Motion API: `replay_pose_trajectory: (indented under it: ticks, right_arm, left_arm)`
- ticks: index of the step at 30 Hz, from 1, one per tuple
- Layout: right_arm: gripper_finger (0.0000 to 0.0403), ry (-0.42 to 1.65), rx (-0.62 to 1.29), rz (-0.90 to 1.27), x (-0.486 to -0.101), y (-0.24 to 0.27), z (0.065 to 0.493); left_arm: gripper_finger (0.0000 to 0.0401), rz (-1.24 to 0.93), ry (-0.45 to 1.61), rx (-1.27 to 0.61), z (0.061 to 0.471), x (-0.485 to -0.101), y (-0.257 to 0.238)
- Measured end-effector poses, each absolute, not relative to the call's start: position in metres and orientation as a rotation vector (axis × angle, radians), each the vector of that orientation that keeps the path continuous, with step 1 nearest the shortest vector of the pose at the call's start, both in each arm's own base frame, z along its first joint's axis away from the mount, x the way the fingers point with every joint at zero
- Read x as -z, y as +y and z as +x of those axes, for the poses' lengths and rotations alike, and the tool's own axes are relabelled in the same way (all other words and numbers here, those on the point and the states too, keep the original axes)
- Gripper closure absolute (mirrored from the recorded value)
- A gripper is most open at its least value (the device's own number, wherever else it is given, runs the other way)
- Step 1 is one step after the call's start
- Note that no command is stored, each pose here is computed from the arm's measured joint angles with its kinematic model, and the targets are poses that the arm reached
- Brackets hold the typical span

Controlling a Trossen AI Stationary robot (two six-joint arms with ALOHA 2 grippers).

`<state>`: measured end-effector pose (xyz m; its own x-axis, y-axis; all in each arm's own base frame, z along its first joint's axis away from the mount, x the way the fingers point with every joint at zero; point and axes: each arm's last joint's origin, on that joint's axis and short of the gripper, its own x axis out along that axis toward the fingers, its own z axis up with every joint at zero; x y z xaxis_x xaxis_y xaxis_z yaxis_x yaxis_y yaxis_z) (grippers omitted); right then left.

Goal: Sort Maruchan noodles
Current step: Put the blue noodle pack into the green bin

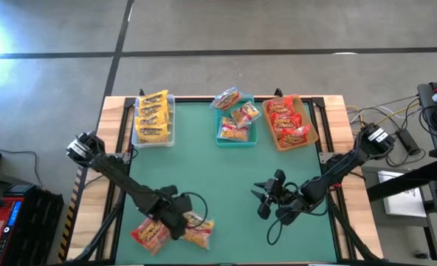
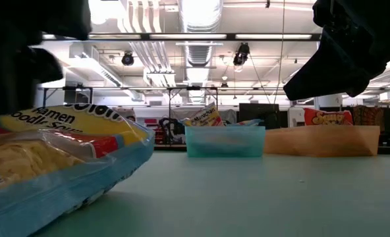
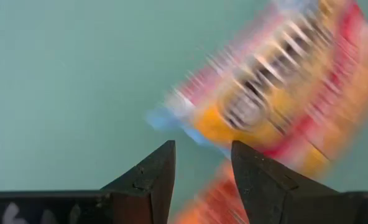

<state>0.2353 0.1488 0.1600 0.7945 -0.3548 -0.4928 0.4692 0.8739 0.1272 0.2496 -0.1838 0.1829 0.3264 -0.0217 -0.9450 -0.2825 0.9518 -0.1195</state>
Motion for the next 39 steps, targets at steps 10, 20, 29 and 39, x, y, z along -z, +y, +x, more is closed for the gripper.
replay_pose_trajectory:
  ticks: [10,20,29,39]
  right_arm:
    - [0.0271,0.48,0.448,0.238,-0.16,0.148,0.235]
    - [0.0271,0.484,0.447,0.227,-0.159,0.148,0.235]
    - [0.0271,0.487,0.446,0.218,-0.158,0.147,0.234]
    - [0.0271,0.488,0.447,0.216,-0.158,0.147,0.234]
  left_arm:
    - [0.0262,-0.506,1.206,0.082,0.251,-0.22,-0.232]
    - [0.0262,-0.567,1.174,0.057,0.278,-0.189,-0.254]
    - [0.0262,-0.549,1.291,0.064,0.292,-0.158,-0.268]
    - [0.0262,-0.392,1.36,0.049,0.296,-0.164,-0.242]
